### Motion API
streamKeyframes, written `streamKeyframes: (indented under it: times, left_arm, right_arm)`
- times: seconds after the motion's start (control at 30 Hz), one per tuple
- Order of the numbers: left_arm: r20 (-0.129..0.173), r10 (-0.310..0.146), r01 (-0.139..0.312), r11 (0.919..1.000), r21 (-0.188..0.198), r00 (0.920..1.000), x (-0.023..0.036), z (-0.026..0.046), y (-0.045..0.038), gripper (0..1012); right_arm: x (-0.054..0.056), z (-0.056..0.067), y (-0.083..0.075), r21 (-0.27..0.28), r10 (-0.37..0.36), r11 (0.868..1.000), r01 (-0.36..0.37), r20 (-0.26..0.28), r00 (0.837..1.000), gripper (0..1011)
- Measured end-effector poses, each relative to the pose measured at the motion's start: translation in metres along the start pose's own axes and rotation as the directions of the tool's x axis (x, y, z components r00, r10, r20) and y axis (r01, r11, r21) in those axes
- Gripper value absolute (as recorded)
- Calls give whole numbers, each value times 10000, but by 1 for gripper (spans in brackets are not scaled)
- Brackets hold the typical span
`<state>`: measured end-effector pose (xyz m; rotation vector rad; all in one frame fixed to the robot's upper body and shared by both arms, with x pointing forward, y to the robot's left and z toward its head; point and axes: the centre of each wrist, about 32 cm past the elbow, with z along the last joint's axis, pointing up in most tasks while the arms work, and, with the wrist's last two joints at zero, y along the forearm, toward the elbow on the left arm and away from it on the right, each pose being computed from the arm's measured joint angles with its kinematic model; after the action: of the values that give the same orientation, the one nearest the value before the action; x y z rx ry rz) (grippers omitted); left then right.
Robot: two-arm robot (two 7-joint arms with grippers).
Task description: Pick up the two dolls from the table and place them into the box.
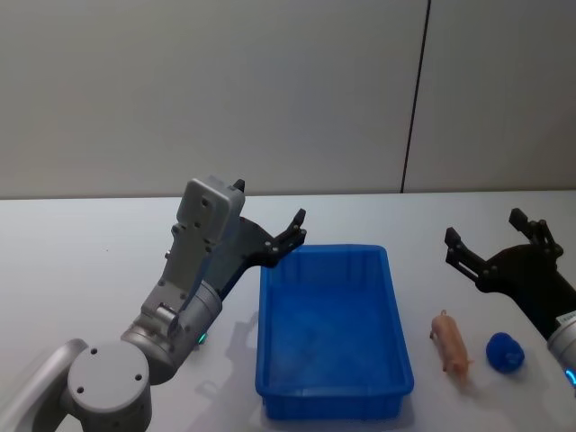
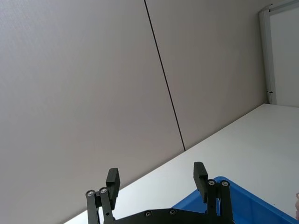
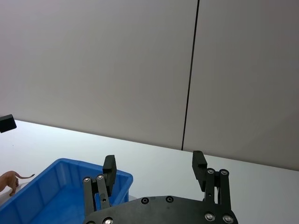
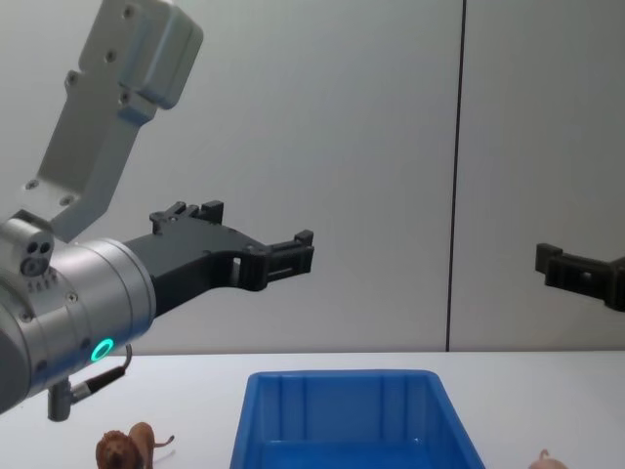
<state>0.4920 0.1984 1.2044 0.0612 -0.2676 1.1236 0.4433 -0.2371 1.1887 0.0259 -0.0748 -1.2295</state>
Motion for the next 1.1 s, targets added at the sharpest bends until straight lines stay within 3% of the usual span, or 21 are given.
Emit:
streamKeyframes:
  times: [0.67,0.9,1.1]
  left_arm:
    - [0,1,-1,10000,0,10000,0,0,0,1001]
    - [0,0,0,10000,-1,10000,0,0,0,1001]
    - [0,1,-1,10000,0,10000,0,0,0,1001]
  right_arm:
    - [16,-6,-10,-29,-7,10000,7,-22,10000,1001]
    - [152,-39,-80,-326,-8,9995,3,-136,9999,1001]
    - [336,-83,-162,-838,-53,9965,43,-126,9999,1001]
